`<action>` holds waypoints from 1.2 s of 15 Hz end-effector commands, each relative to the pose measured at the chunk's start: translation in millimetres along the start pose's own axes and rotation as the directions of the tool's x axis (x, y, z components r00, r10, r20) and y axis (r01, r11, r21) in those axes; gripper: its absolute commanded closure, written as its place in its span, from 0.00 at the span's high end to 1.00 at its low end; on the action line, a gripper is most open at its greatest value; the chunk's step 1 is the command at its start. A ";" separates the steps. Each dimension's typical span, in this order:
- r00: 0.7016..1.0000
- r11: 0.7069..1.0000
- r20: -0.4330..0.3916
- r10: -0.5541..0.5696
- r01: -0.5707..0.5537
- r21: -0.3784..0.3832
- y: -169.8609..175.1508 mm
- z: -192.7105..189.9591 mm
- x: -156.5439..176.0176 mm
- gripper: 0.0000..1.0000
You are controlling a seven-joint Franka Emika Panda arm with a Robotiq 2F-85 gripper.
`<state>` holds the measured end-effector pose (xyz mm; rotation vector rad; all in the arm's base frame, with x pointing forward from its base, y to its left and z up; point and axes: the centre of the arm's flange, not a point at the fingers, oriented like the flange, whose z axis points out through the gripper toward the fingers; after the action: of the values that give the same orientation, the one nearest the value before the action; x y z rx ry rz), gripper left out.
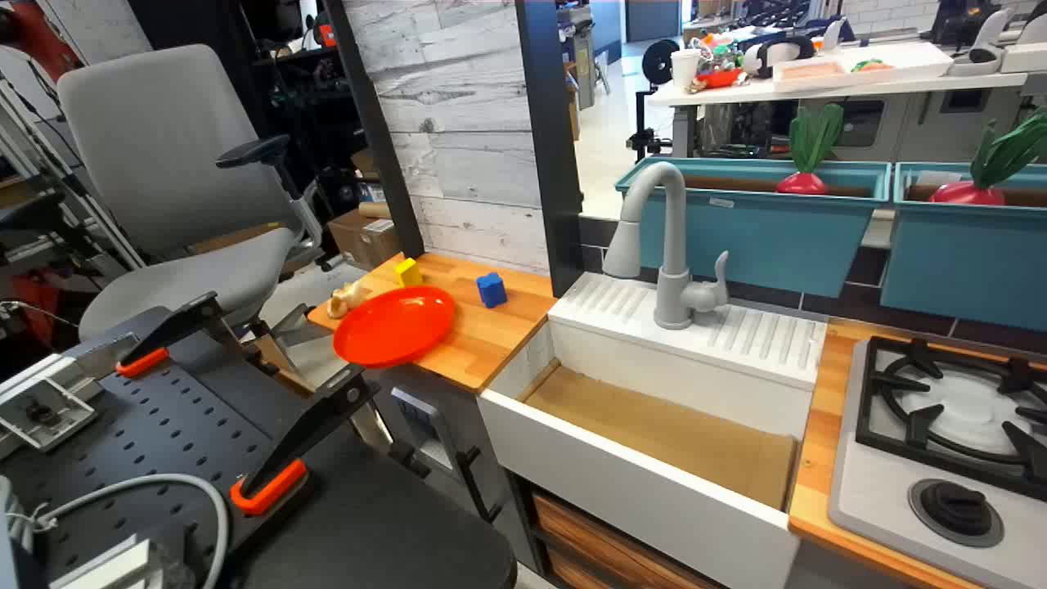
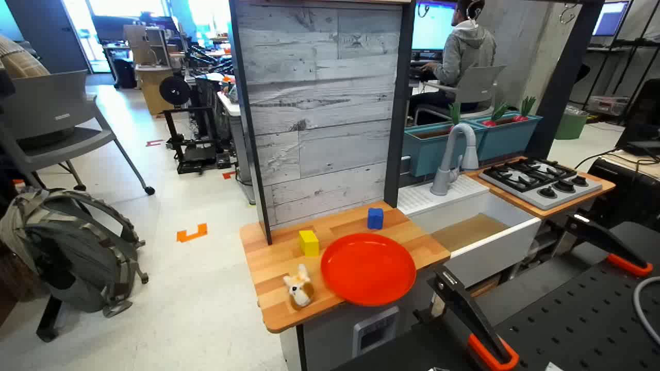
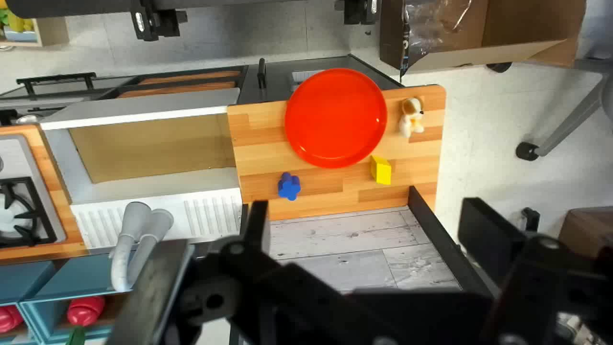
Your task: Turn the faucet to the left
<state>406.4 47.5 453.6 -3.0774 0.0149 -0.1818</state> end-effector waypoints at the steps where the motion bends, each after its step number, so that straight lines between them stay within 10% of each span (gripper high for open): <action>1: 1.000 1.000 -0.001 0.000 0.000 0.000 0.0 -0.3 0.1 1.00; 9: 1.000 1.000 -0.022 0.000 0.000 0.002 2.9 0.9 2.7 1.00; 18: 0.994 0.995 -0.051 0.096 -0.097 -0.031 81.0 51.2 94.3 1.00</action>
<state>455.4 -3.9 427.4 -3.0910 0.1498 -0.2623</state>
